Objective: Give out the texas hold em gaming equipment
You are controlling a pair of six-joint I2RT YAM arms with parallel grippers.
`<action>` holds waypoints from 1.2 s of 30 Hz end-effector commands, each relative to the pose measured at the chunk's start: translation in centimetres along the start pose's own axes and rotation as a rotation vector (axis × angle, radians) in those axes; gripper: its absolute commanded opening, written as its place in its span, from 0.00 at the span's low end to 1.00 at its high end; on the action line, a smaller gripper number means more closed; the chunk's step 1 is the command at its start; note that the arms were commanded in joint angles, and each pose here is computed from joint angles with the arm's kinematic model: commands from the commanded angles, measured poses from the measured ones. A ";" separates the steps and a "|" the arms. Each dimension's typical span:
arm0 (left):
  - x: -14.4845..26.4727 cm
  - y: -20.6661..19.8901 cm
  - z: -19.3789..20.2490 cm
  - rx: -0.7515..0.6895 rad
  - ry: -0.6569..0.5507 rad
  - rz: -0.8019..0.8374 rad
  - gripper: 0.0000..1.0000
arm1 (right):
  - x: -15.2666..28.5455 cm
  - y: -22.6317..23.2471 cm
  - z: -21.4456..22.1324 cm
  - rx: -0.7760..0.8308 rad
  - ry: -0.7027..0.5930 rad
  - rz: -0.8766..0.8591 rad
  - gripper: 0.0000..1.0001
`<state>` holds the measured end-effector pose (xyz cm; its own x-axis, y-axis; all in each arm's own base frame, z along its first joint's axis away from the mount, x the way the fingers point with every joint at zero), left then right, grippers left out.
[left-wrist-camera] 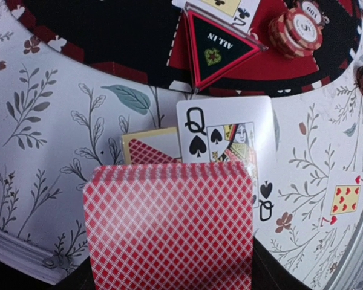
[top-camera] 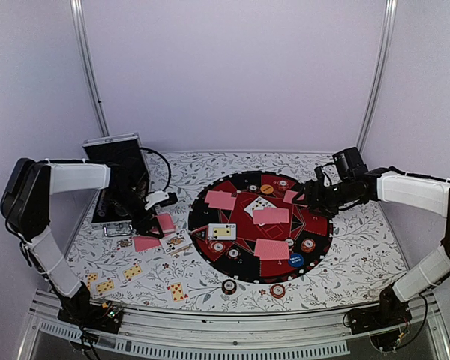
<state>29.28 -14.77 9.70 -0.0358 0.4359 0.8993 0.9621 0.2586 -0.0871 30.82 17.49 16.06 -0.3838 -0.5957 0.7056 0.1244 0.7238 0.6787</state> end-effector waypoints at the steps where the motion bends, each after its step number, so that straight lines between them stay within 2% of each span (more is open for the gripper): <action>1: -1.5 -0.1 -1.1 -0.018 -0.035 0.026 0.20 | 0.7 0.5 0.2 0.005 -0.021 -0.016 0.79; 5: -2.7 -0.1 -0.9 -0.010 -0.026 0.047 0.22 | 1.2 0.4 0.1 0.008 -0.035 0.000 0.80; 9: -3.3 0.0 -0.7 -0.001 -0.024 0.053 0.28 | 1.4 0.2 0.2 0.010 -0.039 0.010 0.80; 13: -3.1 0.0 -0.9 0.001 -0.037 0.052 0.46 | 1.7 0.4 0.2 0.011 -0.049 0.011 0.80; 14: -2.8 0.0 -1.1 0.001 -0.041 0.049 0.53 | 1.8 0.4 0.2 0.012 -0.052 0.014 0.81; 15: -2.5 -0.1 -1.2 0.000 -0.041 0.048 0.80 | 2.0 0.5 0.1 0.011 -0.058 0.016 0.81; 16: -2.1 -0.1 -1.3 -0.002 -0.045 0.042 0.97 | 2.1 0.5 0.0 0.012 -0.062 0.020 0.81; 27: 5.7 -0.1 -4.4 -0.027 -0.179 -0.104 1.00 | 4.4 0.6 -1.6 0.039 -0.188 0.117 0.92; 29: 7.4 0.6 -4.5 -0.007 -0.222 -0.165 1.00 | 5.2 -0.3 -2.4 0.041 -0.265 0.182 0.98; 33: 9.8 3.0 -3.3 0.051 -0.309 -0.344 1.00 | 7.6 -2.8 -4.2 0.049 -0.498 0.362 0.99; 36: 11.3 4.7 -1.2 0.107 -0.390 -0.473 1.00 | 9.3 -3.8 -5.0 0.086 -0.672 0.413 0.99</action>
<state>31.98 -12.62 19.40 -0.4034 0.5507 0.7307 0.8838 0.4415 0.1552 31.04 11.51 19.63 -0.6555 -0.2239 0.7212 0.2264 0.8529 0.4705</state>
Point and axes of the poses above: each gripper's point midway between its finger pads, its own x axis back along the fingers, its own y axis along the line the jaws close on, z = x × y, the point moved 5 cm from there along x, back along the fingers, and after that the axes turned 11 degrees about -x, right-handed, at the moved point
